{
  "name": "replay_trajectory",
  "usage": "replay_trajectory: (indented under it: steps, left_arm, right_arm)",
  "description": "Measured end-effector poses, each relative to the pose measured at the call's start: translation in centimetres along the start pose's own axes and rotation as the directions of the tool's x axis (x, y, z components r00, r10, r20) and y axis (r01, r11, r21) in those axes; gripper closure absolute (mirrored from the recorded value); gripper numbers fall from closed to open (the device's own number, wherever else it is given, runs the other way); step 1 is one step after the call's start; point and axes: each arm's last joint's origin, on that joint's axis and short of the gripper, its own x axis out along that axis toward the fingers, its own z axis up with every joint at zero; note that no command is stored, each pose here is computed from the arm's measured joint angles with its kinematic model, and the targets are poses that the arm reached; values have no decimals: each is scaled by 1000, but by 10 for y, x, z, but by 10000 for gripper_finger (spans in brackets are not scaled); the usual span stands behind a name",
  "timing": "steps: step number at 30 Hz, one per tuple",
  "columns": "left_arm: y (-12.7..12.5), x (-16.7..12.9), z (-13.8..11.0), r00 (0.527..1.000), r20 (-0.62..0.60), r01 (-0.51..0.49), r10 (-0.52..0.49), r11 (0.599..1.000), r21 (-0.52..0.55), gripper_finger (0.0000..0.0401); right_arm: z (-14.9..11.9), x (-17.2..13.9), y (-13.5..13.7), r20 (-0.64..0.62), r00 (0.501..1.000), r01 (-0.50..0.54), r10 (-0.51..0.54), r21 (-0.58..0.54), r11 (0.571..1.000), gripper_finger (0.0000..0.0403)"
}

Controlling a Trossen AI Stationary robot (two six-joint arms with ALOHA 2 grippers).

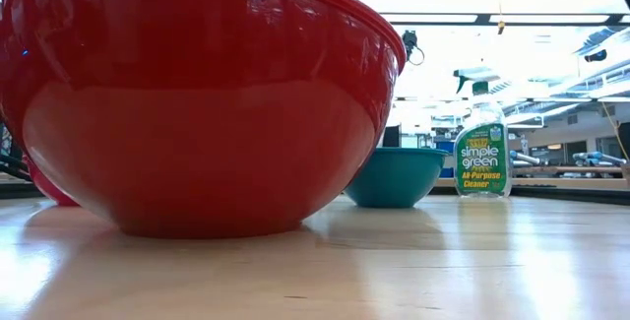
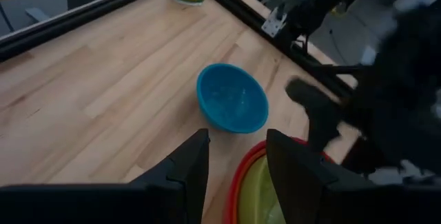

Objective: Nest bowls inside each other
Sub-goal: Stack the green bowl on top of the orange bowl, then stack the blue bowl on top of the green bowl

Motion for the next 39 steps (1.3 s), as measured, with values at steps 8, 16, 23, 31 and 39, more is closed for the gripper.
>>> replay_trajectory:
  steps: [8,16,23,31,39]
  left_arm:
    - [-3,-5,2,998,30,49,-48,999,-12,253]
    - [-9,-14,4,987,62,154,-151,987,-52,253]
    - [-15,-20,2,977,65,205,-202,978,-38,253]
    - [-15,-20,2,978,66,201,-200,980,-13,253]
    - [-13,-19,0,985,62,158,-158,987,9,253]
  right_arm:
    - [-15,68,23,-68,988,146,-142,64,987,213]
    - [-36,120,12,-177,957,255,-228,147,956,227]
    - [-33,106,17,-196,973,154,-121,162,975,236]
    - [-13,42,21,-73,980,193,-183,159,968,237]
    - [-15,-18,-32,-157,939,338,-307,243,909,237]
